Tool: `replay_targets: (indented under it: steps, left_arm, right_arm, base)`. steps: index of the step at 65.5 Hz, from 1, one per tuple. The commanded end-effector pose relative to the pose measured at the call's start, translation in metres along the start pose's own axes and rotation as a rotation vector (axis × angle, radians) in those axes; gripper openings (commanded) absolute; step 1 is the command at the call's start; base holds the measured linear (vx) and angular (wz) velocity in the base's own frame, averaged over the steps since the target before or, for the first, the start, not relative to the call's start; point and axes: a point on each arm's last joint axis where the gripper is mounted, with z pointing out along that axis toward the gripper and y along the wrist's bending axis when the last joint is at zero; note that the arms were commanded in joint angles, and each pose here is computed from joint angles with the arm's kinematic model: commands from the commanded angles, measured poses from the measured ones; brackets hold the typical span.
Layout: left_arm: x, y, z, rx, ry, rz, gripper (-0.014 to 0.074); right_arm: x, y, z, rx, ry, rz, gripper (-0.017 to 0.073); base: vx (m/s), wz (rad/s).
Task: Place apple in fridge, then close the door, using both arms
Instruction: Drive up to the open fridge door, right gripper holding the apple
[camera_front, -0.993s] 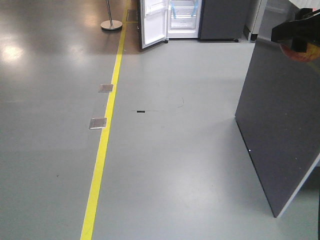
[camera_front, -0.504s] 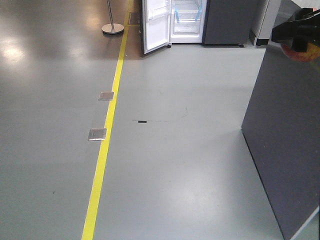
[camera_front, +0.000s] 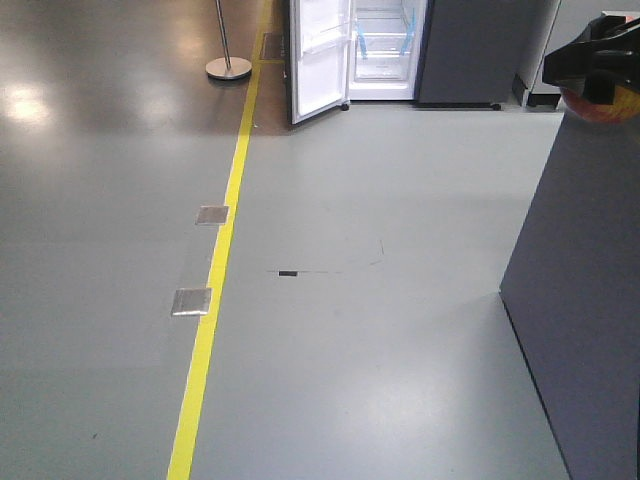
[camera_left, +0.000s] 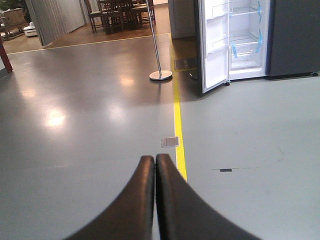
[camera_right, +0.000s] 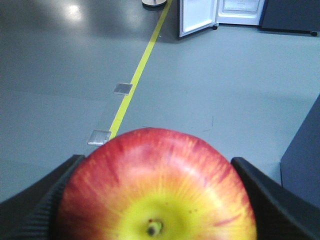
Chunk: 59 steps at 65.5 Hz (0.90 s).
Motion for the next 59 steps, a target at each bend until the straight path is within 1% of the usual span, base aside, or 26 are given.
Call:
replay_targets:
  steps: [1,59]
  left_arm:
    - [-0.0025,-0.0018,-0.0002,0.020,-0.075,-0.008,-0.0008]
    - [-0.0025,-0.0018,-0.0002,0.020,-0.075,-0.008,-0.0008]
  right_arm:
    - [-0.0177,0.0007,-0.0184,0.020,-0.135,-0.009,0.0141]
    - [-0.0177,0.0007,-0.0184,0.020,-0.135,-0.009,0.0141]
  base:
    - [0.32,0.00]
    - [0.33,-0.02]
